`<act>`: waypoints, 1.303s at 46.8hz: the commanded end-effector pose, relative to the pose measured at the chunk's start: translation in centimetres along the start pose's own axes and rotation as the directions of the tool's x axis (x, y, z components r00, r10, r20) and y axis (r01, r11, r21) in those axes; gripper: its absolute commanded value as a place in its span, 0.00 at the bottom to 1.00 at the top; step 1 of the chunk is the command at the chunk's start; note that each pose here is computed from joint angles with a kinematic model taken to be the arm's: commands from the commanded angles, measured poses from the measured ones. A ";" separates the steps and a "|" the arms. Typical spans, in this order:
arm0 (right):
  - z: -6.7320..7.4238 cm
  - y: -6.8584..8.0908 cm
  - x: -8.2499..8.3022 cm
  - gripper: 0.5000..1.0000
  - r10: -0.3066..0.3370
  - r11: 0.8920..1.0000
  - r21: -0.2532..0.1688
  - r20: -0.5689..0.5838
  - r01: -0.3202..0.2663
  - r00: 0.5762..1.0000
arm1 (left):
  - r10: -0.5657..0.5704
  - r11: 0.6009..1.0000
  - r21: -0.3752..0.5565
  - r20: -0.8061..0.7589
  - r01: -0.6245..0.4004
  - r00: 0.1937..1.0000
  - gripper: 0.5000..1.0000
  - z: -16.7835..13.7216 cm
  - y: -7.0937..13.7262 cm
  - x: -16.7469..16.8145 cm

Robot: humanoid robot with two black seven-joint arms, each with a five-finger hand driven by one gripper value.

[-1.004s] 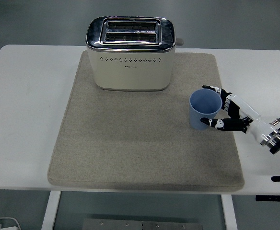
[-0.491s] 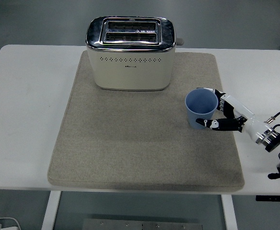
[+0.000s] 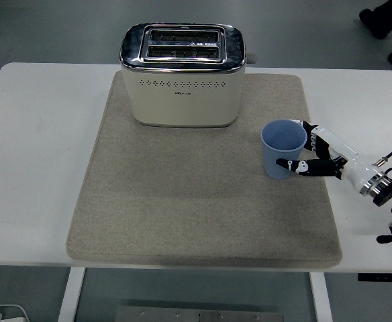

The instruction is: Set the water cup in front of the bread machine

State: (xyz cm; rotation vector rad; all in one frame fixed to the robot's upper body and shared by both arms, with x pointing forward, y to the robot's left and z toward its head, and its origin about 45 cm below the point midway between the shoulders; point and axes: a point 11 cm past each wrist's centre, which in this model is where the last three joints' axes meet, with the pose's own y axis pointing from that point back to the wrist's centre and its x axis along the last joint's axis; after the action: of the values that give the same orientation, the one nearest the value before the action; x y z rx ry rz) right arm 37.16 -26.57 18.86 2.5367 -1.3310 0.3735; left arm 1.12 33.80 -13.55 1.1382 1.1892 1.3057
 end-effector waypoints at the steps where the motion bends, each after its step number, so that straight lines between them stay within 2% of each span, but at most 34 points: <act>1: -0.2 -0.1 0.2 0.00 0.005 1.000 0.003 0.002 -0.005 1.000 | 0.000 1.000 0.002 0.000 0.000 1.000 1.00 -0.1 0.0 0.0; 13: -1.6 -0.8 0.7 0.00 0.010 0.999 0.032 0.016 -0.011 1.000 | 0.000 1.000 -0.001 0.000 0.000 1.000 1.00 0.0 0.0 0.0; 21: -2.3 -1.0 0.3 0.00 0.003 0.999 0.052 0.045 -0.006 0.999 | 0.000 1.000 0.002 0.000 0.000 1.000 1.00 -0.1 0.0 0.0; 28: -3.6 -1.7 -0.5 0.00 -0.016 0.996 0.089 0.067 0.010 0.998 | 0.000 1.000 -0.001 0.000 0.000 1.000 1.00 0.0 0.0 0.0; 39: -5.5 -4.7 -4.1 0.00 -0.060 0.987 0.152 0.106 0.044 0.993 | 0.000 1.000 0.000 0.000 0.000 1.000 1.00 0.0 0.0 0.0; 43: -6.2 -5.9 -5.9 0.00 -0.088 0.982 0.175 0.122 0.066 0.989 | 0.000 1.000 0.002 0.000 0.000 1.000 1.00 -0.1 0.0 0.0; 46: -6.3 -6.5 -7.0 0.00 -0.102 0.980 0.182 0.133 0.077 0.986 | 0.000 1.000 0.002 0.000 0.000 1.000 1.00 -0.1 0.0 0.0; 61: -5.9 -8.8 -9.8 0.00 -0.112 0.980 0.182 0.141 0.086 0.984 | 0.000 1.000 -0.001 0.000 0.000 1.000 1.00 0.0 0.0 0.0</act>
State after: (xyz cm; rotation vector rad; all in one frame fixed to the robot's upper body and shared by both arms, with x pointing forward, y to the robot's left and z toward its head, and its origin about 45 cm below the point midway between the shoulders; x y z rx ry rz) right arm 38.39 -12.82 20.60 2.8228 -1.2612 0.2935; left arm 1.10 33.80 -13.55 1.1389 1.1898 1.3056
